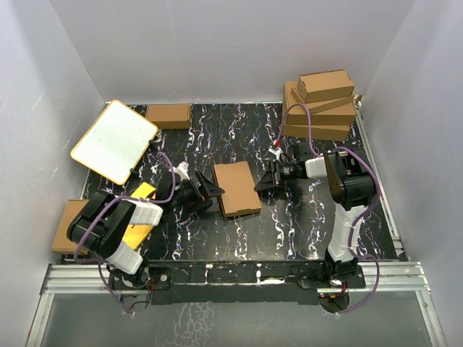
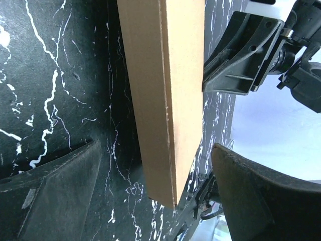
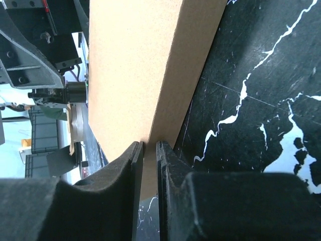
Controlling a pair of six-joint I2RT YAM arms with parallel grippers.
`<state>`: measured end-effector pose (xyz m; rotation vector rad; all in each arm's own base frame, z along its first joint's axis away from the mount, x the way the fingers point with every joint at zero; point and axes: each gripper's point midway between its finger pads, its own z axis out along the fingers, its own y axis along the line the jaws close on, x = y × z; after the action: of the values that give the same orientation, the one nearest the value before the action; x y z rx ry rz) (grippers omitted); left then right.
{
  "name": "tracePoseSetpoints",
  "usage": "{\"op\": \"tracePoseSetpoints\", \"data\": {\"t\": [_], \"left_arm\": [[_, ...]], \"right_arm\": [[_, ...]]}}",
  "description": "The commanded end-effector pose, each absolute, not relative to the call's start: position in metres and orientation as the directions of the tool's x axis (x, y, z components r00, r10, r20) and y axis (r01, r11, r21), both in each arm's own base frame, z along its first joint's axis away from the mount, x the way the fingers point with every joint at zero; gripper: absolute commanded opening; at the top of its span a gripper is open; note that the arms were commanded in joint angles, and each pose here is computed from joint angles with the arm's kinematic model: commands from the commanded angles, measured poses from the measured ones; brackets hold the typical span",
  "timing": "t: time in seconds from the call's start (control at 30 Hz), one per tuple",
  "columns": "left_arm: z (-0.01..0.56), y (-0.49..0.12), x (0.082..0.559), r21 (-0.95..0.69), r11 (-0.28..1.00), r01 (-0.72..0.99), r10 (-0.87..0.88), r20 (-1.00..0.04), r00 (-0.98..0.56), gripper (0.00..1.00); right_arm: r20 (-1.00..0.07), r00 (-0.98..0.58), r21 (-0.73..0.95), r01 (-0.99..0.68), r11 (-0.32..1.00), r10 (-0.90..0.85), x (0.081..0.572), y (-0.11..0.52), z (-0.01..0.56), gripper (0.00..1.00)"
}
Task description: Fold the paper box
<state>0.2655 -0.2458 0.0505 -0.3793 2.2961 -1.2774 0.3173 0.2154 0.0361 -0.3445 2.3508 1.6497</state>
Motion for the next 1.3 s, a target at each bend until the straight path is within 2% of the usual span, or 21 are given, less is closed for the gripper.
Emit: {"op": "tracePoseSetpoints", "data": {"t": [0.0,0.23,0.37,0.43,0.5,0.53,0.6,0.67,0.73,0.9,1.0,1.1,1.27], "left_arm": [[0.053,-0.255,0.264,-0.871,0.49,-0.021,-0.458,-0.238,-0.856,0.9],[0.05,-0.275,0.269,-0.893,0.449,-0.035,-0.471,-0.203,-0.858,0.87],[0.046,-0.281,0.275,-0.894,0.444,-0.063,-0.482,-0.179,-0.858,0.74],[0.047,-0.282,0.279,-0.893,0.446,-0.062,-0.49,-0.185,-0.852,0.59],[0.048,-0.283,0.281,-0.887,0.459,-0.053,-0.484,-0.199,-0.852,0.51],[0.048,-0.283,0.281,-0.881,0.472,-0.047,-0.477,-0.21,-0.853,0.47],[0.05,-0.283,0.282,-0.868,0.495,-0.037,-0.467,-0.23,-0.854,0.39],[0.056,-0.281,0.283,-0.86,0.511,-0.012,-0.459,-0.26,-0.85,0.36],[0.06,-0.276,0.282,-0.842,0.539,-0.003,-0.45,-0.285,-0.846,0.33],[0.091,-0.253,0.292,-0.765,0.641,0.065,-0.407,-0.411,-0.816,0.3],[0.107,-0.229,0.303,-0.652,0.751,0.103,-0.329,-0.505,-0.798,0.26],[0.124,-0.202,0.317,-0.438,0.881,0.176,-0.151,-0.615,-0.774,0.22],[0.145,-0.176,0.336,-0.182,0.952,0.248,0.072,-0.651,-0.755,0.13]], "right_arm": [[-0.345,-0.938,0.85,-0.329,0.411,-0.038,0.329,0.206,0.012,0.2],[-0.328,-0.944,0.851,-0.312,0.422,-0.035,0.329,0.204,0.007,0.18],[-0.336,-0.941,0.848,-0.32,0.422,-0.039,0.33,0.203,0.009,0.17],[-0.342,-0.938,0.849,-0.329,0.414,-0.044,0.33,0.204,0.012,0.16],[-0.36,-0.932,0.846,-0.347,0.405,-0.048,0.331,0.204,0.017,0.18],[-0.367,-0.929,0.846,-0.355,0.399,-0.05,0.332,0.204,0.019,0.2],[-0.385,-0.921,0.848,-0.377,0.373,-0.056,0.332,0.205,0.027,0.31],[-0.415,-0.908,0.847,-0.41,0.338,-0.062,0.334,0.204,0.04,0.45],[-0.46,-0.885,0.83,-0.455,0.321,-0.064,0.339,0.199,0.056,0.52],[-0.6,-0.798,0.73,-0.576,0.368,-0.06,0.354,0.168,0.092,0.58],[-0.666,-0.744,0.657,-0.614,0.437,-0.044,0.362,0.144,0.109,0.58],[-0.714,-0.699,0.605,-0.637,0.477,-0.029,0.367,0.128,0.125,0.58],[-0.741,-0.672,0.585,-0.649,0.487,-0.006,0.367,0.116,0.138,0.58]]}}
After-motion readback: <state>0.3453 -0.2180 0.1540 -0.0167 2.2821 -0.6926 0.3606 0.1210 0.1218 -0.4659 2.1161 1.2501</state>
